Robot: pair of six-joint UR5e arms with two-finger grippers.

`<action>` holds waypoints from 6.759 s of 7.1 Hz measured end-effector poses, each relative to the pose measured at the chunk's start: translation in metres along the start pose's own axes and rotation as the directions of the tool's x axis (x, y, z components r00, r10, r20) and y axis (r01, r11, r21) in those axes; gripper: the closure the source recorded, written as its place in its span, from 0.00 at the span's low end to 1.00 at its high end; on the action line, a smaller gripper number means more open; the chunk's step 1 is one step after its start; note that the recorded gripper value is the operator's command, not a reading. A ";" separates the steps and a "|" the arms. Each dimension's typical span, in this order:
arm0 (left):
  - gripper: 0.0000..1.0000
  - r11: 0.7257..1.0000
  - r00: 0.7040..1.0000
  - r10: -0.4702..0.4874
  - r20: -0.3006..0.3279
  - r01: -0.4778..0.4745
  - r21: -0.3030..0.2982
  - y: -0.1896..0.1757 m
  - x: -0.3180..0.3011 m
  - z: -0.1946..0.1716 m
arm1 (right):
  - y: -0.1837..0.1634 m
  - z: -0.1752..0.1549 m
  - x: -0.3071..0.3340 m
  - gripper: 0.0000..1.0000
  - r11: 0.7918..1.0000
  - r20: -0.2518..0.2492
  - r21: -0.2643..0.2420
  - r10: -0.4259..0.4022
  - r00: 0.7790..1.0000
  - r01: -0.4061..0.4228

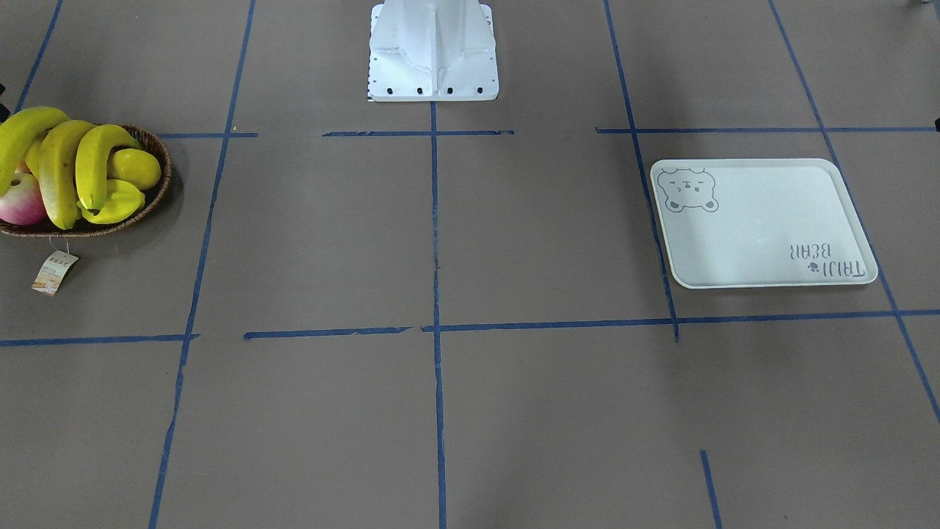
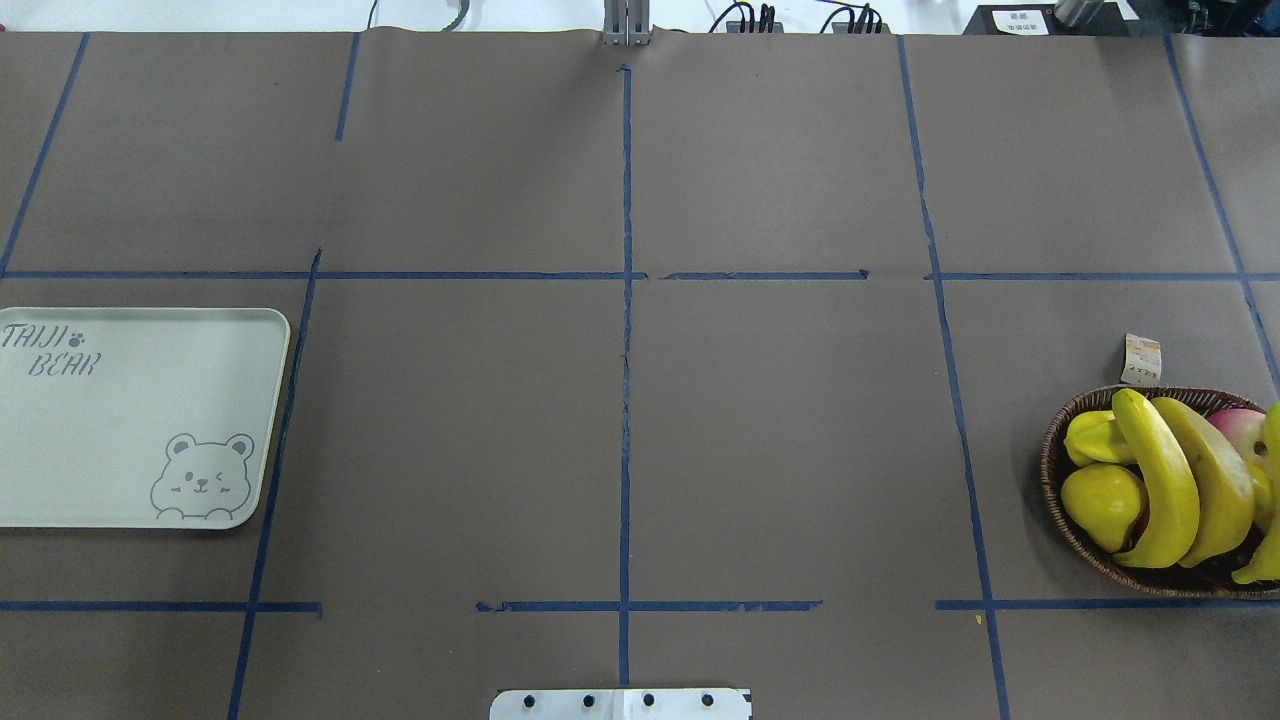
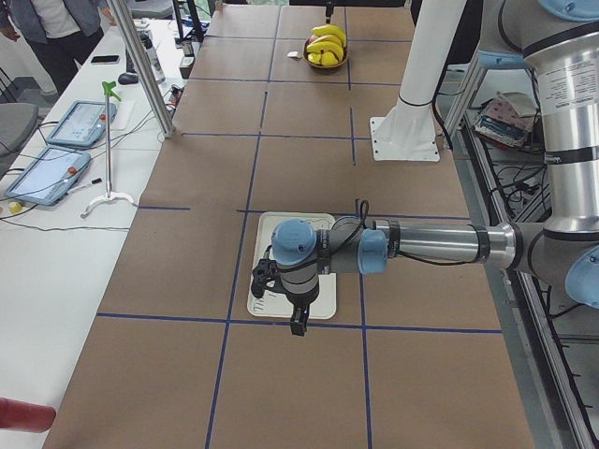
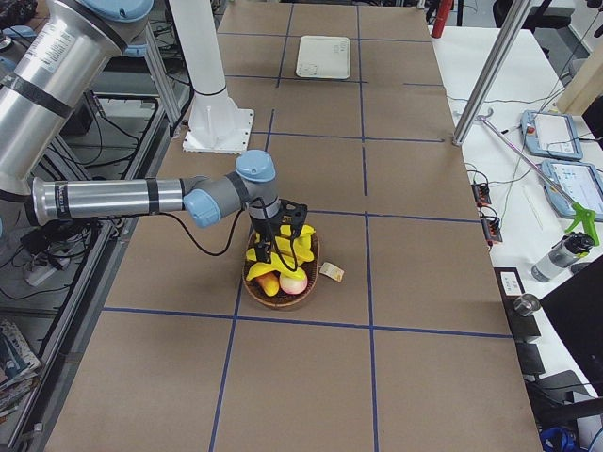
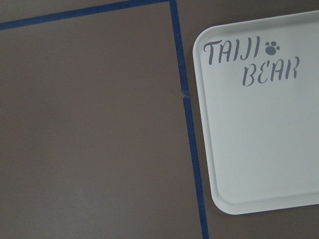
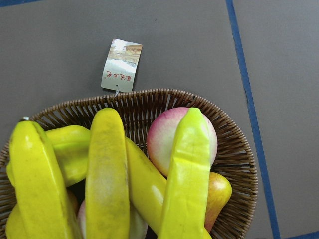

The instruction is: Transfer all bananas from basket to plate

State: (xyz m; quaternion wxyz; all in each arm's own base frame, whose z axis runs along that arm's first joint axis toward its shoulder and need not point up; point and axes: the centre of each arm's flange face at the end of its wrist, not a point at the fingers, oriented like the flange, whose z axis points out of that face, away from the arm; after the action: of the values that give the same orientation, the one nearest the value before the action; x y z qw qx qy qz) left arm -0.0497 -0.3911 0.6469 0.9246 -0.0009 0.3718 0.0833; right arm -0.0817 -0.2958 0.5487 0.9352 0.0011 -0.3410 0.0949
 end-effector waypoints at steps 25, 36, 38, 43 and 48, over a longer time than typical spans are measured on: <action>0.00 0.995 0.997 0.072 0.017 -0.073 0.073 -0.031 0.023 -0.028 | -0.010 -0.053 -0.022 0.97 0.991 0.250 0.019 -0.131 0.959 0.130; 0.00 0.983 0.865 0.116 -0.487 -0.032 0.179 -0.150 0.440 -0.018 | 0.026 -0.033 -0.350 0.89 0.998 0.630 -0.034 0.060 0.775 -0.050; 0.00 0.989 0.818 0.099 -0.566 -0.020 0.144 -0.153 0.560 -0.023 | 0.052 -0.019 -0.422 0.89 1.000 0.678 -0.015 0.029 0.734 -0.025; 0.00 0.985 0.773 -0.066 -0.631 0.152 0.084 -0.142 0.654 -0.028 | 0.083 -0.024 -0.497 0.89 0.999 0.739 0.029 0.002 0.674 -0.035; 0.02 0.972 0.749 -0.146 -0.646 0.231 0.048 -0.118 0.706 -0.007 | 0.086 -0.024 -0.525 0.87 0.998 0.755 0.043 -0.003 0.656 -0.045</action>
State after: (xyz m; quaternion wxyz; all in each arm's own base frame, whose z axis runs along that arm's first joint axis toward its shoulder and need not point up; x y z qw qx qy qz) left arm 0.4641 -0.3998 0.1491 0.7448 -0.0087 0.6660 -0.0393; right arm -0.4754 -0.3024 0.1894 0.7080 0.0633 -0.6952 0.1067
